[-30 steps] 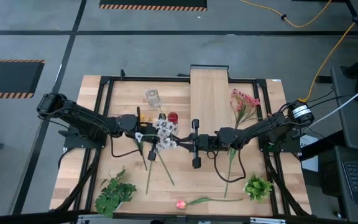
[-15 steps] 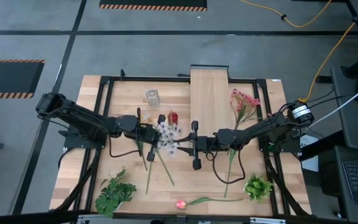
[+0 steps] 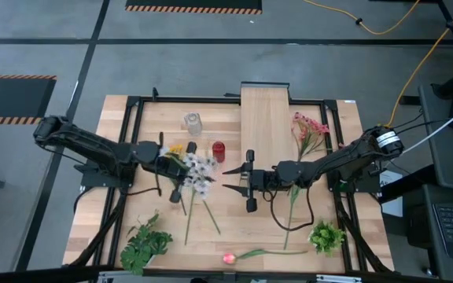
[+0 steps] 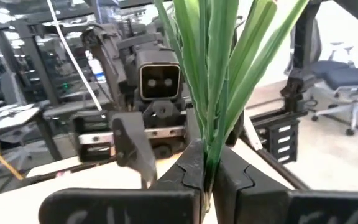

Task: Pick and place flowers into a vace then onto a shelf
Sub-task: Put the white flowers into the red vase, then put the red tulip into the red vase

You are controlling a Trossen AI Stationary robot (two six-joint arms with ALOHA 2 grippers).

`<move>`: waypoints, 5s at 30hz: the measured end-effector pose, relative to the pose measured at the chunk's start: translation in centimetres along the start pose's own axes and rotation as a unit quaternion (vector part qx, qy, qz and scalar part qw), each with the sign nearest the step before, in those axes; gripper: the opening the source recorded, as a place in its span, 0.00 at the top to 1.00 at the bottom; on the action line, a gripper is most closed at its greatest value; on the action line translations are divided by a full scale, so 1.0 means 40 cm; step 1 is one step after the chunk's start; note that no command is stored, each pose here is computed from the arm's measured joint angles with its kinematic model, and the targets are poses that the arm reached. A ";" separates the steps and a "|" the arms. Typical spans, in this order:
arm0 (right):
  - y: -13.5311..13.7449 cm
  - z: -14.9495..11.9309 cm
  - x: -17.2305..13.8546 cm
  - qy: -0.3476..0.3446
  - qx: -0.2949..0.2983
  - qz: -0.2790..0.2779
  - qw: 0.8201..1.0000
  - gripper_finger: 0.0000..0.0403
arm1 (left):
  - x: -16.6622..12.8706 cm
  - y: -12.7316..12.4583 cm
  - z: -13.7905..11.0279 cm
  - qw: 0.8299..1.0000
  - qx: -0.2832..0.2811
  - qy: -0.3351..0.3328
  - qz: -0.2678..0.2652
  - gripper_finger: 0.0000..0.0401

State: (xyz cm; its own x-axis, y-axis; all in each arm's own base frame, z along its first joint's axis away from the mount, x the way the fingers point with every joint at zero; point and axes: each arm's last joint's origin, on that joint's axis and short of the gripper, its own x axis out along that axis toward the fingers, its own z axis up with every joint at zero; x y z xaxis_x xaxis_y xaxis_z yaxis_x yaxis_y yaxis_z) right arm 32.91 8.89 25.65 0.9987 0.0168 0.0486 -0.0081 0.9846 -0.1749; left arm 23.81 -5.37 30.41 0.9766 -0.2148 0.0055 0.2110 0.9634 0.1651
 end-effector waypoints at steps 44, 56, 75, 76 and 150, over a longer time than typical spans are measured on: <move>-0.007 0.003 -0.063 0.138 -0.006 0.081 0.987 0.98 | -0.028 0.195 -0.052 0.973 -0.045 -0.021 0.226 0.99; -0.006 0.002 -0.063 0.139 -0.007 0.081 0.987 0.98 | 0.000 0.200 -0.092 0.968 -0.060 0.010 0.245 0.99; -0.003 0.000 -0.065 0.146 -0.006 0.083 0.986 0.98 | 0.040 0.206 -0.150 0.962 -0.065 0.044 0.261 0.99; 0.000 0.000 -0.066 0.146 -0.006 0.085 0.986 0.98 | 0.039 0.206 -0.149 0.962 -0.065 0.043 0.262 0.99; 0.018 0.041 -0.072 0.215 0.091 0.084 0.969 0.98 | -0.102 0.079 -0.175 0.955 0.003 0.190 0.229 0.58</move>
State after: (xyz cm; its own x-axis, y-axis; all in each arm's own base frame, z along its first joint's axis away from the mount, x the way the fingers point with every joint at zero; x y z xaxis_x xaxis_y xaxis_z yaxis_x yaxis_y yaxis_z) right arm 29.94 9.82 27.00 0.9109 0.1442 -0.3866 -0.1423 0.9892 0.0337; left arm 20.79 -0.33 24.02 0.9111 0.3028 -0.2798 -0.2400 0.9413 0.2373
